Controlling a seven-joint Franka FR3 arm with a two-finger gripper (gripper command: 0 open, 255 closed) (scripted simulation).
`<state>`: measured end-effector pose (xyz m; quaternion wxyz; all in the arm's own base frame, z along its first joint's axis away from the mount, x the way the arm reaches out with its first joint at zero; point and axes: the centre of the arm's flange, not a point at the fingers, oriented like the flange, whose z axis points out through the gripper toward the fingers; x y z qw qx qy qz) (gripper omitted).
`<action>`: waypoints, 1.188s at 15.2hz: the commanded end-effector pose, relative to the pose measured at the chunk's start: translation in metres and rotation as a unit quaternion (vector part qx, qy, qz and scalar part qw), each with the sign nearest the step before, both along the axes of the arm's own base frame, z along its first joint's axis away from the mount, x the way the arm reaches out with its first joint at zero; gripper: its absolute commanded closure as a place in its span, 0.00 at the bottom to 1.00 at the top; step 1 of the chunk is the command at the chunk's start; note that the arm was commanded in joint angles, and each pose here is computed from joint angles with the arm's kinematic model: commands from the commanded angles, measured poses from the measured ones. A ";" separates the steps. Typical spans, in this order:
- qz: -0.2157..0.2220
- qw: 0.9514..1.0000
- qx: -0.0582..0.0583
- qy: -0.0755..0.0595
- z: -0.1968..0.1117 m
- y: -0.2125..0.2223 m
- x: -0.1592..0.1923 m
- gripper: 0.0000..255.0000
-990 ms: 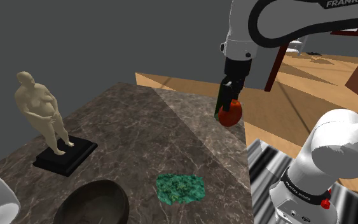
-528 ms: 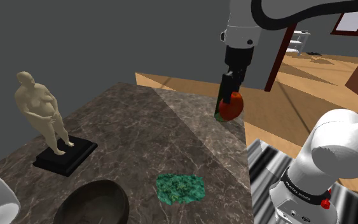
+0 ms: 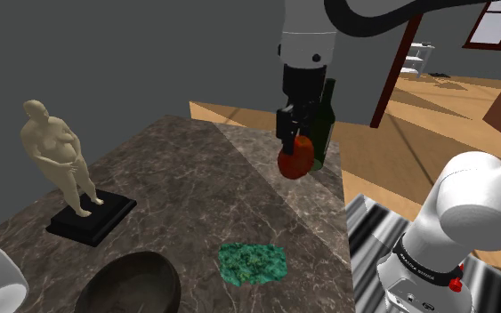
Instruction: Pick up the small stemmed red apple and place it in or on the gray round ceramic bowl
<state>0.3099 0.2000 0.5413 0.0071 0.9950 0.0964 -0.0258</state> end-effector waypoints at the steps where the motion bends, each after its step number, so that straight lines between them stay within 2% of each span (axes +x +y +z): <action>1: 0.000 1.000 0.001 0.000 0.002 0.027 0.002 1.00; 18: 0.000 1.000 0.001 0.000 0.019 0.250 0.019 1.00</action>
